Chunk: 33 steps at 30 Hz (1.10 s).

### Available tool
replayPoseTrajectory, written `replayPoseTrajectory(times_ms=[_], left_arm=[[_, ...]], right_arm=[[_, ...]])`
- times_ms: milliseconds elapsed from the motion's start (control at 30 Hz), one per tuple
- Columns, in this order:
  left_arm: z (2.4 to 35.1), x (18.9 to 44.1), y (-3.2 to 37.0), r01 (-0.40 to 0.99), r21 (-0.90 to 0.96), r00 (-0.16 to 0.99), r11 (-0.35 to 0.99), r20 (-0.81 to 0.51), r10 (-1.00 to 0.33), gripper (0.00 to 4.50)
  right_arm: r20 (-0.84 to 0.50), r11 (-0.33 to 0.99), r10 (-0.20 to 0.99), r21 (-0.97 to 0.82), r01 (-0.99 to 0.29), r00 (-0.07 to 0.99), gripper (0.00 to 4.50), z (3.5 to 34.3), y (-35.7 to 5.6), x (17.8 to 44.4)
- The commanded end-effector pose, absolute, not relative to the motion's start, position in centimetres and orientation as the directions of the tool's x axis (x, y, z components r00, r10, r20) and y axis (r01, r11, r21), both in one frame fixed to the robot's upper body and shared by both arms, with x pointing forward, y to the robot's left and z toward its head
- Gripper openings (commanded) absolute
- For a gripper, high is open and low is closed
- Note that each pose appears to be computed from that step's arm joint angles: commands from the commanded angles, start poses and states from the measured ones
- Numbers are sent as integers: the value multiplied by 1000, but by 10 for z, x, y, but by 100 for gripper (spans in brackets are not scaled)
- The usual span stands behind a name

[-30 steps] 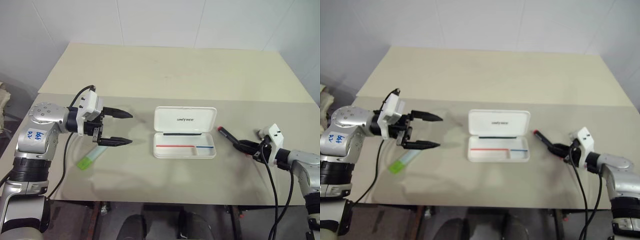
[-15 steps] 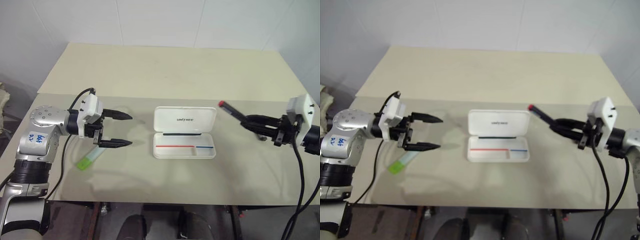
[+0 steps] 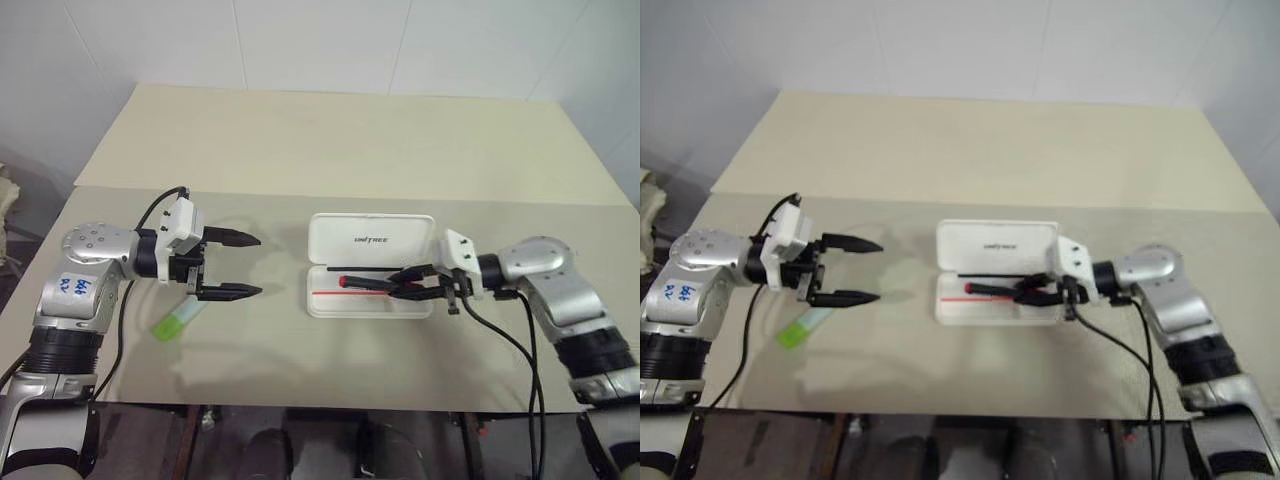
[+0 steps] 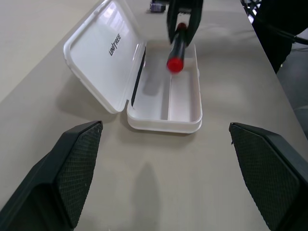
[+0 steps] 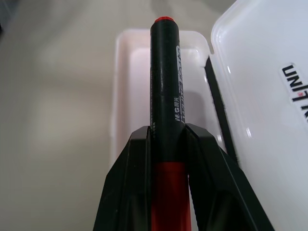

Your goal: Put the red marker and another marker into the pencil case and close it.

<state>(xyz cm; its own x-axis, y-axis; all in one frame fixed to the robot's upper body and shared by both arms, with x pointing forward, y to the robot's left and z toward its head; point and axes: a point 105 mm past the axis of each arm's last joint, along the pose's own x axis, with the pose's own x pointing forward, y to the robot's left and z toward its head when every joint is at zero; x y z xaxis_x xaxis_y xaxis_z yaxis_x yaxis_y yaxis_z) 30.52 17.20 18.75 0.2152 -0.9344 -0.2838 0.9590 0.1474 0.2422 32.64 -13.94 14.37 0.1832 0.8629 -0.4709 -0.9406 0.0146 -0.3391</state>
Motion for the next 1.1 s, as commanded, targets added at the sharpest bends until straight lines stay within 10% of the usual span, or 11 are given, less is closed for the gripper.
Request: replayPoseTrajectory(times_ms=[33, 333, 700, 933, 1100], left_arm=[[195, 302, 170, 948, 283, 226, 148, -267, -937, 450], [192, 297, 170, 947, 275, 243, 169, -259, -935, 450], [192, 299, 170, 945, 275, 248, 175, -257, -934, 450], [189, 295, 182, 936, 273, 294, 221, -262, -919, 450], [184, 288, 205, 905, 275, 393, 324, -254, -884, 450]], right_arm=[[-471, 0, 858, -395, -919, 203, 65, 148, -136, 337], [-492, 10, 843, -388, -922, 216, 65, 140, -130, 345], [-303, 54, 936, -374, -926, 177, 447, 179, -105, 322], [-175, 40, 981, -257, -966, 87, 447, 206, -111, 269], [-94, 194, 970, -256, -947, 224, 447, 224, -140, 263]])
